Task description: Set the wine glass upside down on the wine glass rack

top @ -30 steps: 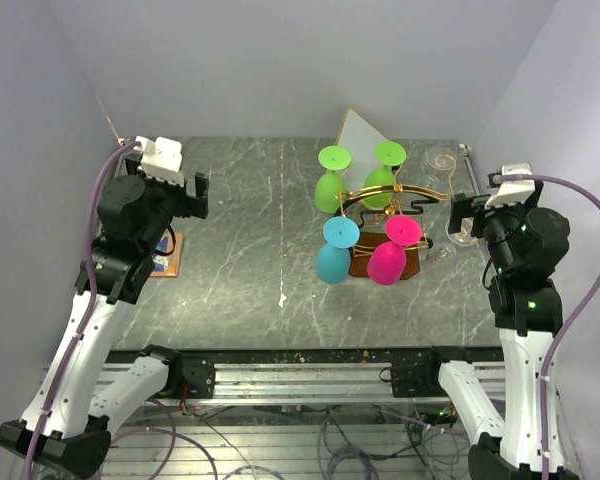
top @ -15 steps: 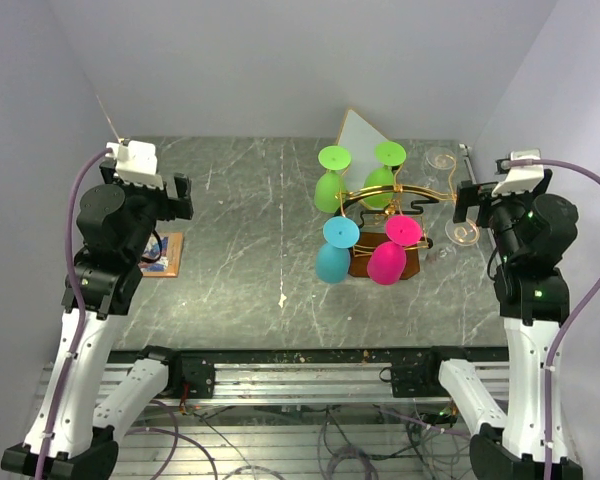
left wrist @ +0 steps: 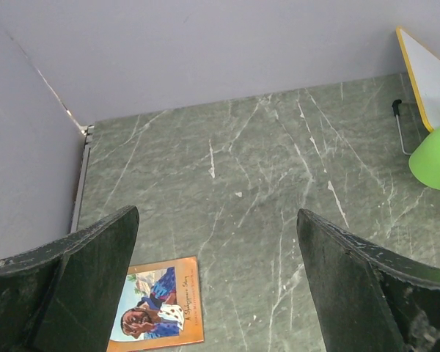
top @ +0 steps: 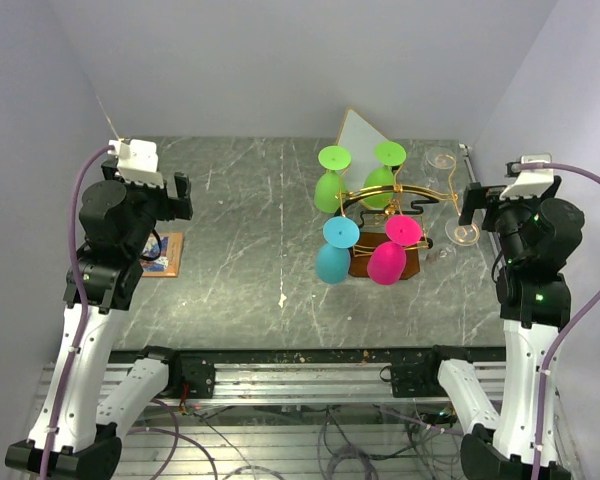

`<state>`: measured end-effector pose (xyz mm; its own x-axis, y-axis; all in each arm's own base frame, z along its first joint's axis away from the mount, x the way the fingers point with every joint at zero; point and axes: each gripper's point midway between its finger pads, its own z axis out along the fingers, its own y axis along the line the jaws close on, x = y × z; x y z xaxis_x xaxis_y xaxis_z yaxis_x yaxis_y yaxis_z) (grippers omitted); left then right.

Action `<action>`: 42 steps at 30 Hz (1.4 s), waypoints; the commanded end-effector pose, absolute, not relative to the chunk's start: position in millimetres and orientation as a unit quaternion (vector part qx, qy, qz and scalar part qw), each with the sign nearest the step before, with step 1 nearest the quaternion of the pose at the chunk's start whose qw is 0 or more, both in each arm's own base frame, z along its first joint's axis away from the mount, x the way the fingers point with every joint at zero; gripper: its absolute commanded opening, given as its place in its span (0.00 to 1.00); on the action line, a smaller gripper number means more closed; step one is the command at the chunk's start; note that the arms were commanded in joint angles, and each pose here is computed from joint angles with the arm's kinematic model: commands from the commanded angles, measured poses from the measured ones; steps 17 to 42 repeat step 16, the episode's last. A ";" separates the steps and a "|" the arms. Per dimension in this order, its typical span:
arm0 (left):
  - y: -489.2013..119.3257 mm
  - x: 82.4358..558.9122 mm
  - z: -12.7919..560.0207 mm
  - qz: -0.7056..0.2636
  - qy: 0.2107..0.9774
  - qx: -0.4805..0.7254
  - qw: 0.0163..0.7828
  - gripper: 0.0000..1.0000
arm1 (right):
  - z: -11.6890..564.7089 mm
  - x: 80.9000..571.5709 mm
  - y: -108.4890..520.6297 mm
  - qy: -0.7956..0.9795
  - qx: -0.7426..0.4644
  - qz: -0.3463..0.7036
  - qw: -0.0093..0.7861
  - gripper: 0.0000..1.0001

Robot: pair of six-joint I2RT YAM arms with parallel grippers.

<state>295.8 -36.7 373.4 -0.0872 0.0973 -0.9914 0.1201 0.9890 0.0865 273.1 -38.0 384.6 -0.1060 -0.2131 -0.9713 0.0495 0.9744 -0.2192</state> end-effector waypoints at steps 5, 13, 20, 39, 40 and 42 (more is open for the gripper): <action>-38.6 291.4 384.5 -0.016 0.734 0.081 0.674 0.99 | 382.0 263.4 -45.8 0.742 -0.036 -0.112 0.660 1.00; -38.2 290.5 382.3 -0.014 0.736 0.084 0.672 0.99 | 373.5 263.6 -47.2 0.746 -0.034 -0.114 0.655 1.00; -37.8 290.6 381.3 -0.013 0.737 0.084 0.671 0.99 | 374.7 263.2 -45.6 0.745 -0.039 -0.112 0.657 1.00; -37.8 290.6 381.3 -0.013 0.737 0.084 0.671 0.99 | 374.7 263.2 -45.6 0.745 -0.039 -0.112 0.657 1.00; -37.8 290.6 381.3 -0.013 0.737 0.084 0.671 0.99 | 374.7 263.2 -45.6 0.745 -0.039 -0.112 0.657 1.00; -37.8 290.6 381.3 -0.013 0.737 0.084 0.671 0.99 | 374.7 263.2 -45.6 0.745 -0.039 -0.112 0.657 1.00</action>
